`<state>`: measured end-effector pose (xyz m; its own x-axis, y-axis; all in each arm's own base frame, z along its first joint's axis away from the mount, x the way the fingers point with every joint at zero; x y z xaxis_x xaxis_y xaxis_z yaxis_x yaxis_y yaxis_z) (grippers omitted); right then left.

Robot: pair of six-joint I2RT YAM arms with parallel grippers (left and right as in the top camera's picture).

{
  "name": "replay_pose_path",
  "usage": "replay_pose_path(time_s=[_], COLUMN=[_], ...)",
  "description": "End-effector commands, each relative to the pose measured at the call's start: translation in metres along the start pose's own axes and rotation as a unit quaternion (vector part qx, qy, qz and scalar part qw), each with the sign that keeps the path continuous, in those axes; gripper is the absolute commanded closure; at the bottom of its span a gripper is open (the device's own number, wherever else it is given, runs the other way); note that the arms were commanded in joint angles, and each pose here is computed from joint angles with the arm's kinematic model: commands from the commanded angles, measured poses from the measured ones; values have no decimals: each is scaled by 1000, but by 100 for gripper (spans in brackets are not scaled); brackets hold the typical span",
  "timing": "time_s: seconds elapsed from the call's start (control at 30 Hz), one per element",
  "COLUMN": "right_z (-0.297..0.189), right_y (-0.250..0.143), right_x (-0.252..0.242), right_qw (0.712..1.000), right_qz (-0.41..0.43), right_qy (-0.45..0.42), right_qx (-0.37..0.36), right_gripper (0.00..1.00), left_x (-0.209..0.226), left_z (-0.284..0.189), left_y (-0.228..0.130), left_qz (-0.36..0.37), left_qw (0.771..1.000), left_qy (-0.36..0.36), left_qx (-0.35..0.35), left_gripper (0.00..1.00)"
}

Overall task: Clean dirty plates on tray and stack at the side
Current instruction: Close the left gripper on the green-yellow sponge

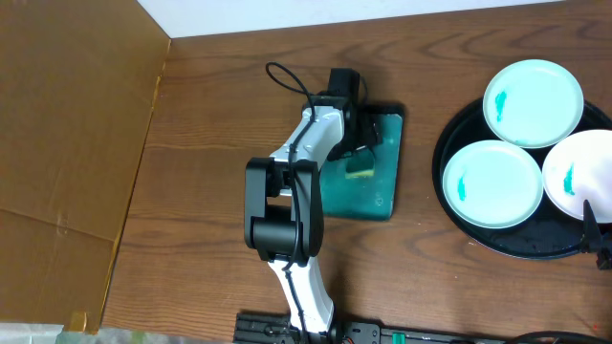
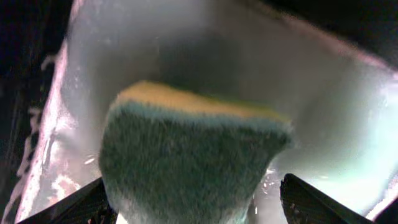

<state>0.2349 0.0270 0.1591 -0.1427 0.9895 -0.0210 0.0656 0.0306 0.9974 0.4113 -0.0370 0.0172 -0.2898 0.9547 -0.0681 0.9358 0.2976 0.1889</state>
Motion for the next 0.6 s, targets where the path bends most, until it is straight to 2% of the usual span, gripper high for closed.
replay_pose_path(time_s=[0.0,0.17,0.33,0.37,0.47,0.57], right_z=[0,0,0,0,0,0], right_y=[0,0,0,0,0,0], right_x=[2,2,2,2,2,2], right_qw=[1000,1000,1000,1000,1000,1000], right_qz=[2,2,2,2,2,2], right_qy=[4,4,4,4,4,4], right_qx=[0,0,0,0,0,0], right_gripper=[1,1,1,1,1,1], left_x=[4,3,3,3,3,2], left_z=[-6,-28,-31,-30,-26,-23], left_y=[-2,1,0,0,2,2], left_qz=[5,4,5,4,4,4], left_qw=[1000,1000,1000,1000,1000,1000], left_qy=[12,6,6,6,2,0], left_qx=[7,-6,-7,-8,-17,-20], left_gripper=[17,26,27,29,44,48])
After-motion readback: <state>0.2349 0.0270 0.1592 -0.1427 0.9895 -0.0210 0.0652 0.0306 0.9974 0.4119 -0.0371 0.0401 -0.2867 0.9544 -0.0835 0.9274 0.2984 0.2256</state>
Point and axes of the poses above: each gripper's point midway between its finger pads, its own z axis out along the fingers, its own x axis along the line the jaws close on, y = z × x, the point moved 1 cm from there along -z, back along the fingers, and after that the axes turned 2 degrees about z, right-handed, at the moved point
